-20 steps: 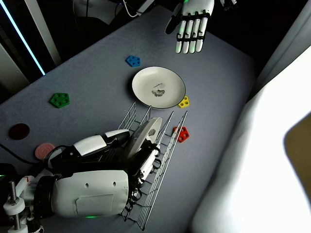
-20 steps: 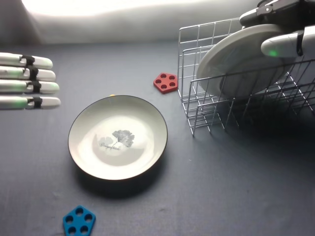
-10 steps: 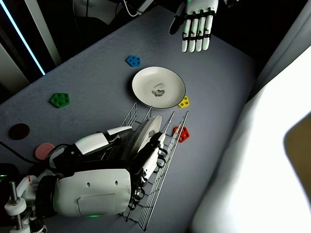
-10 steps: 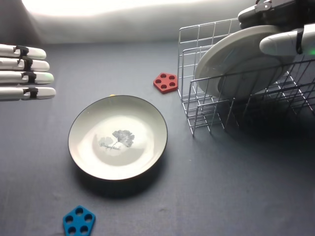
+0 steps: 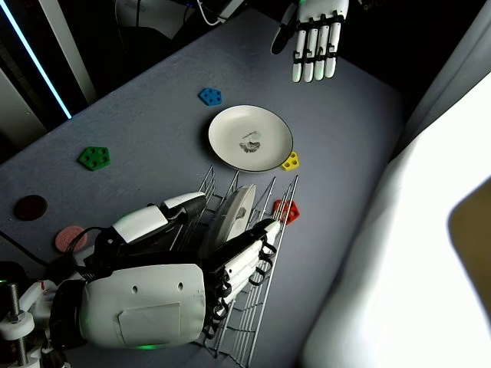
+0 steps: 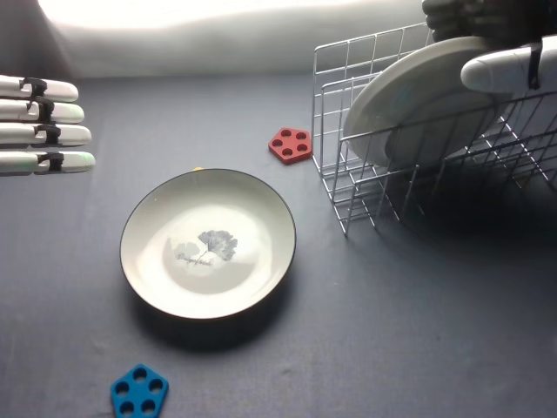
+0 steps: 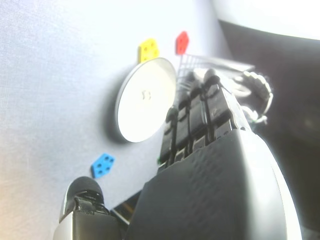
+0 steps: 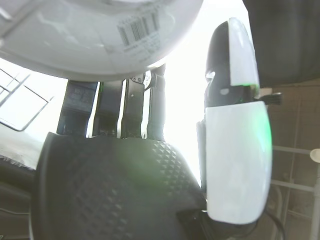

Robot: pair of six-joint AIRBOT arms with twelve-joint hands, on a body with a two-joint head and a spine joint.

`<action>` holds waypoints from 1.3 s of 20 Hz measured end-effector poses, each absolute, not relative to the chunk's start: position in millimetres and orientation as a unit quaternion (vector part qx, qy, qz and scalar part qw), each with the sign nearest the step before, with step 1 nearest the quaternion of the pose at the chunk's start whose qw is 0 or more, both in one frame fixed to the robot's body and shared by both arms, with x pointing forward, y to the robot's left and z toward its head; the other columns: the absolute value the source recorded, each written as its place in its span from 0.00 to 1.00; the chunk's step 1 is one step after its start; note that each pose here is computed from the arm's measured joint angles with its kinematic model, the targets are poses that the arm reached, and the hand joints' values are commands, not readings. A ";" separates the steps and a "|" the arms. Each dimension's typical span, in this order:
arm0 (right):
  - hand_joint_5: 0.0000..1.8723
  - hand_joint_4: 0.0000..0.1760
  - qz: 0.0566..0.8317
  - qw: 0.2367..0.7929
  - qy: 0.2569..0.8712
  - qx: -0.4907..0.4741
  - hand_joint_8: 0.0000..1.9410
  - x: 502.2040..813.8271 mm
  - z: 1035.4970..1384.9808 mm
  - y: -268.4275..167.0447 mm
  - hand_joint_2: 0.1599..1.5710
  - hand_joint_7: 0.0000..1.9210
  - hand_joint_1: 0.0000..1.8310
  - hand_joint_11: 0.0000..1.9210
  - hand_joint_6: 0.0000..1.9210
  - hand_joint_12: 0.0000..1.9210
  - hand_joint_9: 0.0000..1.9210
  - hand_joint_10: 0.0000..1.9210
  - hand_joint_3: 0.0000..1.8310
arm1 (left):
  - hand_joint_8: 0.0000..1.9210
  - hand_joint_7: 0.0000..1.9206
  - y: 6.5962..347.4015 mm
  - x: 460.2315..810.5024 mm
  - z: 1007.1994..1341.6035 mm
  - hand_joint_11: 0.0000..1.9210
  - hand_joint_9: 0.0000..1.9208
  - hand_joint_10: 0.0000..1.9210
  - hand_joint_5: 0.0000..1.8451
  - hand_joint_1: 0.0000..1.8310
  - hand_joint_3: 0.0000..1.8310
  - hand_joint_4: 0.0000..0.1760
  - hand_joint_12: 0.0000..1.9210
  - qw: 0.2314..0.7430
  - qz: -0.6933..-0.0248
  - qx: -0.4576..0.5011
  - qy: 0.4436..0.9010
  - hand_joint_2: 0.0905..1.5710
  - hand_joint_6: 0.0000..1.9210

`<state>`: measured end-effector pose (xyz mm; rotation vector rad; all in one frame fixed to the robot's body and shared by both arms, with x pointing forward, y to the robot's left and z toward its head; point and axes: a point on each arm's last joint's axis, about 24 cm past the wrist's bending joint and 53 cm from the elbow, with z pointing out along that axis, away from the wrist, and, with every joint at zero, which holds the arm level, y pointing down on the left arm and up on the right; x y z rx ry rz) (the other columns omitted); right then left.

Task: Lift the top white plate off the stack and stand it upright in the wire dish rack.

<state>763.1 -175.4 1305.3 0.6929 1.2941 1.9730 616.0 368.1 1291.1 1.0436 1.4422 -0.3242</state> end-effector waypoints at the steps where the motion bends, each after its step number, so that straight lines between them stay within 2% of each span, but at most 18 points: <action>1: 0.31 0.00 0.756 0.336 0.496 0.264 0.00 763.2 1307.1 -175.0 0.55 0.31 0.59 0.37 0.00 0.00 0.32 0.00 0.00 | 0.00 0.06 368.0 615.7 1291.4 0.07 0.06 0.00 0.06 0.03 0.00 0.00 0.01 0.618 -0.142 0.454 0.626 0.60 0.00; 5: 0.31 0.00 0.772 0.341 0.469 0.261 0.00 762.5 1330.0 -181.9 0.55 0.30 0.58 0.36 0.00 0.00 0.31 0.00 0.00 | 0.00 0.05 367.9 615.4 1291.6 0.06 0.05 0.00 0.05 0.04 0.00 0.00 0.00 0.618 -0.142 0.455 0.625 0.60 0.00; 11: 0.28 0.00 0.775 0.349 0.471 0.236 0.00 756.4 1342.4 -179.5 0.56 0.29 0.58 0.35 0.00 0.00 0.30 0.00 0.00 | 0.00 0.05 366.8 614.3 1292.1 0.06 0.06 0.00 0.05 0.04 0.00 0.00 0.01 0.618 -0.145 0.456 0.624 0.60 0.00; 15: 0.25 0.00 0.756 0.400 0.502 0.129 0.00 732.6 1354.8 -158.6 0.56 0.27 0.58 0.32 0.00 0.00 0.27 0.00 0.00 | 0.00 0.06 366.8 614.3 1292.1 0.07 0.06 0.00 0.05 0.04 0.00 0.00 0.01 0.618 -0.145 0.456 0.624 0.60 0.00; 19: 0.22 0.00 0.698 0.507 0.505 -0.032 0.00 696.6 1376.5 -128.9 0.55 0.24 0.54 0.28 0.00 0.00 0.24 0.00 0.00 | 0.00 0.06 366.5 614.5 1291.7 0.06 0.06 0.00 0.05 0.04 0.00 0.00 0.00 0.618 -0.145 0.456 0.624 0.60 0.00; 22: 0.19 0.00 0.620 0.595 0.476 -0.187 0.00 646.1 1386.9 -96.2 0.55 0.21 0.50 0.26 0.00 0.00 0.21 0.00 0.00 | 0.00 0.07 366.5 614.5 1291.6 0.08 0.07 0.00 0.06 0.04 0.00 0.00 0.01 0.618 -0.145 0.456 0.624 0.60 0.00; 26: 0.19 0.00 0.589 0.600 0.453 -0.295 0.00 590.4 1380.7 -62.5 0.54 0.21 0.50 0.25 0.00 0.00 0.21 0.00 0.00 | 0.00 0.07 366.5 614.6 1292.1 0.07 0.07 0.00 0.06 0.04 0.00 0.00 0.01 0.619 -0.145 0.455 0.623 0.60 0.00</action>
